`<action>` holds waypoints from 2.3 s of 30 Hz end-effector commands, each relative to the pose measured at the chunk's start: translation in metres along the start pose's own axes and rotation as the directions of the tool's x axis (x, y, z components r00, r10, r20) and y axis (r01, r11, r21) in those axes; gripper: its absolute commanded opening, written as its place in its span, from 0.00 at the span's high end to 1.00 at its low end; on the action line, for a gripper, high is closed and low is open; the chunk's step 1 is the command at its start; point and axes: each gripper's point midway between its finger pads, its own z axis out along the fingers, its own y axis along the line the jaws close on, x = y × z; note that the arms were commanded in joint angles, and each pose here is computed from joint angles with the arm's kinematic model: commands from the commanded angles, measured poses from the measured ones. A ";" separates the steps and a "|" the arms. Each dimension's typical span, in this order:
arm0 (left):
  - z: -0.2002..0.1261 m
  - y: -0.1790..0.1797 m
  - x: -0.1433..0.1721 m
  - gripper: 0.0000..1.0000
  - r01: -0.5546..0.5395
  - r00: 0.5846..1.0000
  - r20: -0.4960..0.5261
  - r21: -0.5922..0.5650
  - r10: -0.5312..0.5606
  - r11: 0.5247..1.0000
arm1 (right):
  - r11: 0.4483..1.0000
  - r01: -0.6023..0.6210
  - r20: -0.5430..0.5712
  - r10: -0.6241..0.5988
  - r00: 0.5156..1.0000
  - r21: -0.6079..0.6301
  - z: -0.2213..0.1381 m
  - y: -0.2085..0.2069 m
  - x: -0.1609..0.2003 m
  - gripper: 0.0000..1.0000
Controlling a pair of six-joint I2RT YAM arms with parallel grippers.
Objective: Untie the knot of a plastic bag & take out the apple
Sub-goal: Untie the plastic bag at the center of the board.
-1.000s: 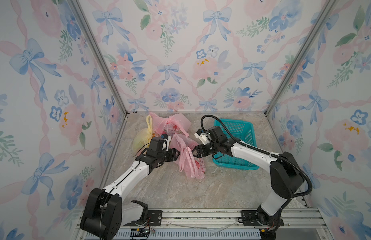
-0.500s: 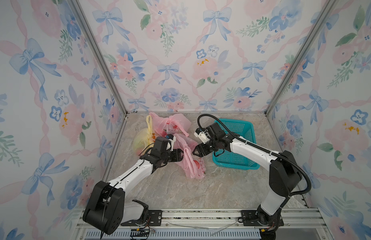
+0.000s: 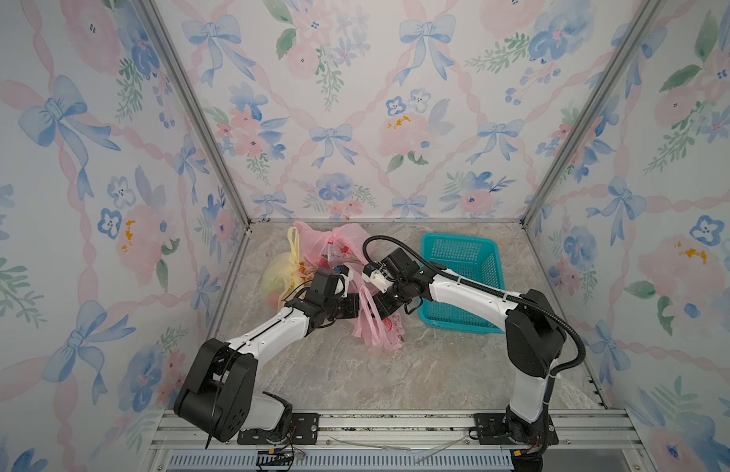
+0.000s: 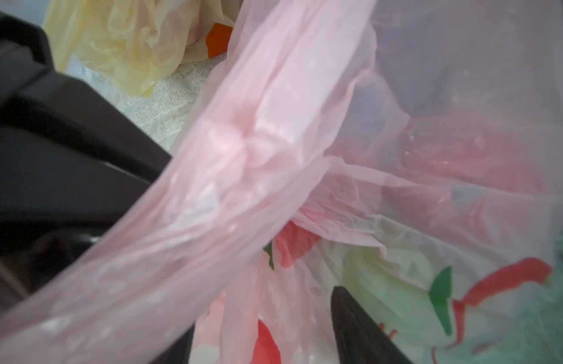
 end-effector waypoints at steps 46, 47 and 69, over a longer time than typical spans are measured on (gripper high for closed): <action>-0.048 0.064 0.034 1.00 0.122 0.990 0.083 -0.160 -0.110 0.980 | 0.986 -0.114 0.463 0.159 0.872 -0.124 -0.132 -0.101 -0.114 0.63; -0.048 0.056 0.028 0.98 0.102 0.992 0.091 -0.149 -0.089 0.984 | 0.989 -0.092 0.465 0.137 0.875 -0.118 -0.136 -0.091 -0.114 0.52; -0.056 -0.008 -0.073 0.60 -0.122 0.957 0.251 -0.096 0.142 0.988 | 0.986 0.067 0.258 -0.105 0.960 0.152 -0.095 -0.010 -0.105 0.12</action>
